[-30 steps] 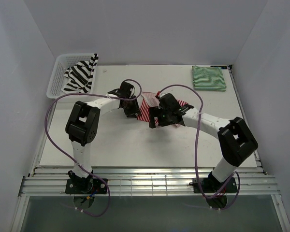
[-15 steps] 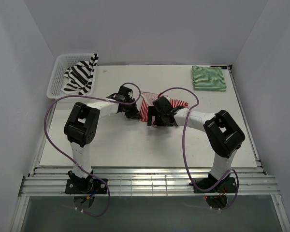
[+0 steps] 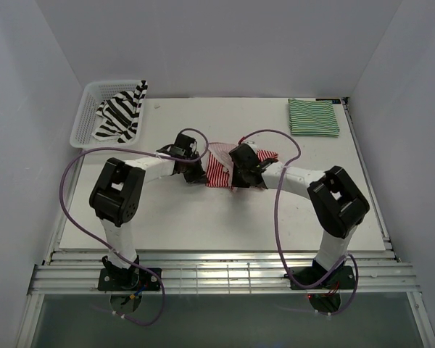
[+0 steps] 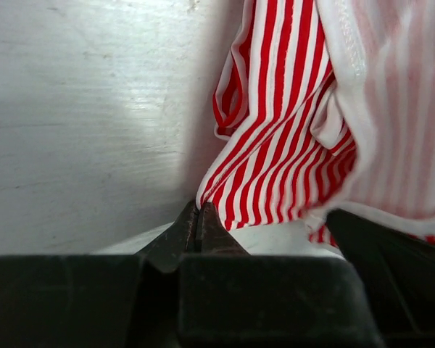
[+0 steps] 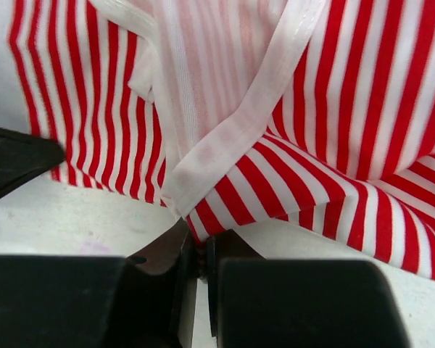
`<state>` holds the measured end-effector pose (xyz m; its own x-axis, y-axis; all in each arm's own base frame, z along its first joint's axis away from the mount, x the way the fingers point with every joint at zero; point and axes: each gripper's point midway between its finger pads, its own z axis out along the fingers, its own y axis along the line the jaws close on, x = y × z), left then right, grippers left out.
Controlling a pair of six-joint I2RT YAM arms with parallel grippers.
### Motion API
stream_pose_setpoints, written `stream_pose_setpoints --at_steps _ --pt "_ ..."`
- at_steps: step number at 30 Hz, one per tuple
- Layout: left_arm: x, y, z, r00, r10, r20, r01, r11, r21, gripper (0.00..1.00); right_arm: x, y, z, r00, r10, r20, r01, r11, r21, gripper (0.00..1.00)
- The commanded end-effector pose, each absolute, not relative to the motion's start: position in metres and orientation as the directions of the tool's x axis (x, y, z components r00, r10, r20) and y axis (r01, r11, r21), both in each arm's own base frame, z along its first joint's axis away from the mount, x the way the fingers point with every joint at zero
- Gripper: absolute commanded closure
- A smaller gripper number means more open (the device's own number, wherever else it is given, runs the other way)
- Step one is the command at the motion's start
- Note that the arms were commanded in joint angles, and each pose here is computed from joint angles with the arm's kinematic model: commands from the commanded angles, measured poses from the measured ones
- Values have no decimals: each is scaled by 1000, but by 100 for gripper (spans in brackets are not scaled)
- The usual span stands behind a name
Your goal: Fold and stack the tank tops
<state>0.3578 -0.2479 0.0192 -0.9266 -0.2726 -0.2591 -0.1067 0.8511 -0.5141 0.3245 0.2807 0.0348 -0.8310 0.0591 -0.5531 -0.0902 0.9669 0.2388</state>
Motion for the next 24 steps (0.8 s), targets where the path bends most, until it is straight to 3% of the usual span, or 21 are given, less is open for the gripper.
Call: stream_pose_setpoints --at_steps 1,8,14,24 --pt "354 -232 38 -905 -284 -316 -116 881 -458 100 326 283 106 -760 69 -646 -172 937 303 92" --pt "362 -205 88 -827 -338 -449 -131 893 -431 100 311 233 153 -799 166 -578 -199 834 515 92" --pt "358 -161 124 -747 -399 -532 -206 899 -385 100 324 163 184 -734 239 -636 -153 854 497 92" --pt "349 -81 202 -552 -507 -662 -322 862 -391 100 329 56 211 -632 496 -596 -2 767 641 92"
